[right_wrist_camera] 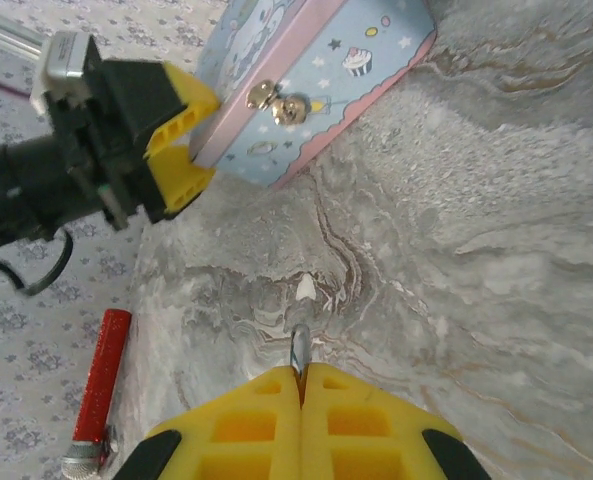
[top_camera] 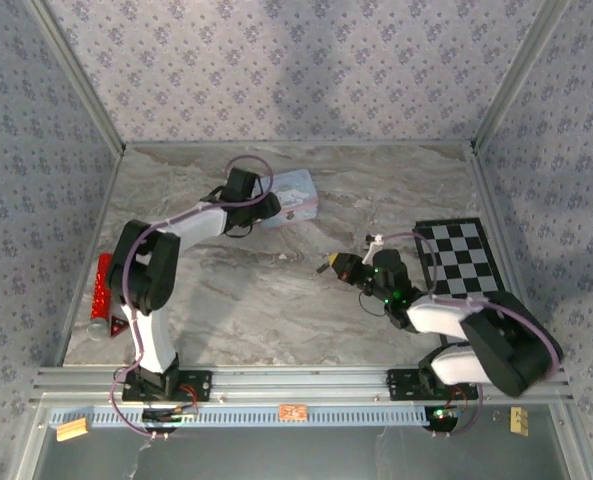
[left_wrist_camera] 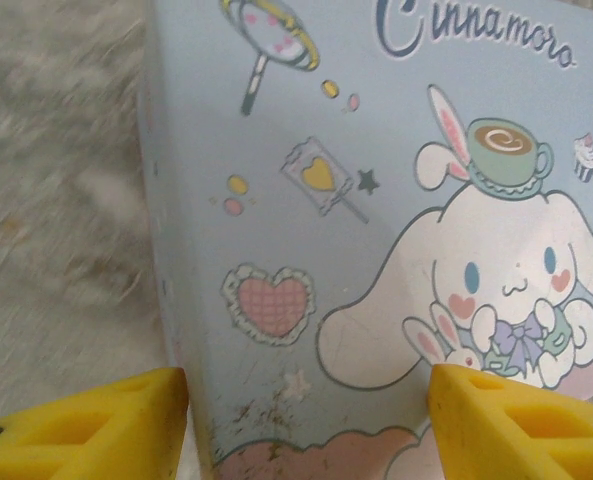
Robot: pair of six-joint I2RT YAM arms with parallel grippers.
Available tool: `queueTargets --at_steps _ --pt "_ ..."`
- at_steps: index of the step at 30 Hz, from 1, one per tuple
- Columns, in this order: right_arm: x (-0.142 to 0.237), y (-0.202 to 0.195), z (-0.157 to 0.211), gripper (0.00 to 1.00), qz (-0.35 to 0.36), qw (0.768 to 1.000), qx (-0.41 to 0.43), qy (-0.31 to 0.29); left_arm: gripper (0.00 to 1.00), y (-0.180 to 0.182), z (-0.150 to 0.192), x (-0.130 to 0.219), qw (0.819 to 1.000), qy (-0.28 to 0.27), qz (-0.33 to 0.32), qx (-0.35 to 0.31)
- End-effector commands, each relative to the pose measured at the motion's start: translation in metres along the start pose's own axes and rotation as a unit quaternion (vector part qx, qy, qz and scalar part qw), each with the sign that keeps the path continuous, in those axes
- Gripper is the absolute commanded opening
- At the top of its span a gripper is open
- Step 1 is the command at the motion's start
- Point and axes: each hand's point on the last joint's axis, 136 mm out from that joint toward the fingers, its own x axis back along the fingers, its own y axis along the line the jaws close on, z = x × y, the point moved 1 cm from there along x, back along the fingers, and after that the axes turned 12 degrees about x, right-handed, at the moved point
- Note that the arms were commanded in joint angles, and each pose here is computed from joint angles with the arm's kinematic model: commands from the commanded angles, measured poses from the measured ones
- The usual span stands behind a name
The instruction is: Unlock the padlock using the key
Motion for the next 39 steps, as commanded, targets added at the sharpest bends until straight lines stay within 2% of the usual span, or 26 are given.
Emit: queueTargets --at_steps 1,7,12,15,22,25,33,39 --pt "0.021 -0.019 0.017 0.0 0.057 0.995 0.027 0.073 0.66 0.021 0.005 -0.017 0.997 0.032 -0.057 -0.038" --pt "0.067 -0.011 0.002 0.0 0.094 0.988 0.061 0.102 0.71 0.003 -0.012 -0.023 0.995 0.029 -0.061 -0.071" --pt "0.09 -0.013 0.005 0.0 0.115 0.983 0.063 0.127 0.73 -0.015 -0.021 -0.01 0.994 0.038 -0.054 -0.092" --pt "0.097 -0.017 0.009 0.0 0.128 0.979 0.063 0.144 0.74 -0.038 -0.023 0.016 0.994 0.031 0.0 -0.109" --pt "0.109 -0.02 0.011 0.0 0.151 0.97 0.082 0.169 0.83 -0.05 -0.029 0.098 0.988 -0.061 0.082 -0.12" --pt "0.114 -0.025 0.014 0.0 0.165 0.967 0.08 0.179 0.87 -0.032 -0.023 0.123 0.984 -0.101 0.096 -0.111" --pt "0.119 -0.029 0.018 0.0 0.179 0.961 0.078 0.195 1.0 0.024 0.003 0.158 0.979 -0.158 0.09 -0.096" --pt "0.116 -0.029 0.019 0.0 0.18 0.96 0.069 0.205 1.0 0.058 0.022 0.179 0.975 -0.178 0.077 -0.105"
